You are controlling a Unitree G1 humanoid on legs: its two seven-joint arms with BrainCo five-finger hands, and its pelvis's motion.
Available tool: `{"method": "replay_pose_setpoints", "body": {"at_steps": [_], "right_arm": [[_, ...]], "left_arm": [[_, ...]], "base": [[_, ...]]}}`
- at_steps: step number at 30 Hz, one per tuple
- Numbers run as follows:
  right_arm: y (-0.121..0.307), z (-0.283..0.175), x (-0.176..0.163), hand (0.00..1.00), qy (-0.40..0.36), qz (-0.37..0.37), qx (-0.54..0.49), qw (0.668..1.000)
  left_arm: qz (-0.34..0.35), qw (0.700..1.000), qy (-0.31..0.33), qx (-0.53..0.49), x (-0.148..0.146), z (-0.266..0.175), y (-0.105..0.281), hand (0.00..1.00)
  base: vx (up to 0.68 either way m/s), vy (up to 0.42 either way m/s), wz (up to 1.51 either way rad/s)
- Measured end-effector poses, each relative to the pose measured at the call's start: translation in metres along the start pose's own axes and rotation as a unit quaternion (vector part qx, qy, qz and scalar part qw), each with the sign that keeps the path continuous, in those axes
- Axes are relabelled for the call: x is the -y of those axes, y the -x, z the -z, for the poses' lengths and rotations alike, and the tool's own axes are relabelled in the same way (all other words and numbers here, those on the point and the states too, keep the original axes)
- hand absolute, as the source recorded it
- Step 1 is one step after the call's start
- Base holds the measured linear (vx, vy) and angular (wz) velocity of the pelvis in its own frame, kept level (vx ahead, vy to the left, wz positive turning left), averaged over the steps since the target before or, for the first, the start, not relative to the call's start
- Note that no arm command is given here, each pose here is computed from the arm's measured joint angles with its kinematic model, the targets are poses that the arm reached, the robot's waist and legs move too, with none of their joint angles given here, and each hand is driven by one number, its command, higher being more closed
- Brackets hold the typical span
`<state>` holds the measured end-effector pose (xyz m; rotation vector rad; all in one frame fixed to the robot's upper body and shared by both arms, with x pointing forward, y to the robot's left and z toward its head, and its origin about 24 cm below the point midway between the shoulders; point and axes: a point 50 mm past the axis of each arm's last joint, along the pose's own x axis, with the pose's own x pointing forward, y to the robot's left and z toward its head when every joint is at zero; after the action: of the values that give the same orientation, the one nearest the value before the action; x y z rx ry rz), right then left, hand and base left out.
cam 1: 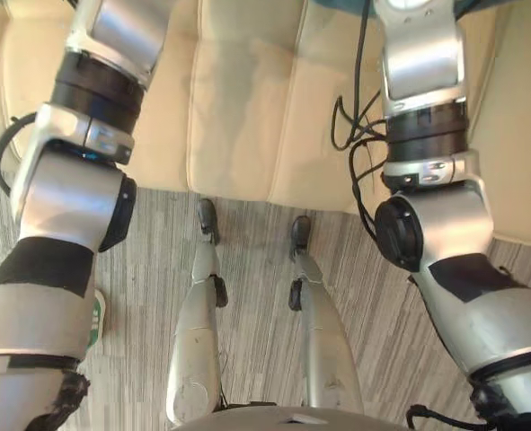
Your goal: Pick up cushions and gather them together orderly.
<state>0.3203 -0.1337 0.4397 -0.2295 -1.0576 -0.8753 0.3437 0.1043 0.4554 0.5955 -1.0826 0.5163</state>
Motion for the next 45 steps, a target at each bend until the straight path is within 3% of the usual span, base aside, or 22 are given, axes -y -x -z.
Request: {"method": "replay_pose_setpoints", "body": {"at_steps": [7,12,19,22,35,45], "right_arm": [[-0.019,-0.005,0.018,0.0,0.0,0.04,0.031,0.999],[-0.01,0.012,0.017,0.0,-0.004,0.008,0.014,1.0],[0.033,0.069,0.019,0.0,0.034,-0.054,-0.057,0.996],[0.047,0.072,0.017,0.0,0.003,-0.074,-0.073,0.995],[0.09,0.106,0.08,0.0,-0.051,-0.065,-0.123,0.989],[0.128,0.134,0.13,0.0,-0.029,-0.089,-0.16,0.983]], "left_arm": [[-0.008,0.998,0.051,-0.026,0.001,-0.004,-0.002,0.0],[-0.007,0.99,0.113,-0.081,0.003,0.022,0.014,0.0],[0.046,0.959,0.152,-0.235,0.036,0.094,0.091,0.0],[0.036,0.94,0.17,-0.295,0.034,0.12,0.118,0.0],[0.024,0.922,0.224,-0.314,0.019,0.134,0.173,0.0],[0.046,0.914,0.234,-0.327,0.002,0.145,0.222,0.0]], "base": [[-0.01,0.024,-0.1],[0.04,0.087,-0.03],[0.02,0.088,0.17],[-0.02,0.006,-0.28],[-0.02,-0.126,-0.04],[-0.03,-0.188,0.04]]}}
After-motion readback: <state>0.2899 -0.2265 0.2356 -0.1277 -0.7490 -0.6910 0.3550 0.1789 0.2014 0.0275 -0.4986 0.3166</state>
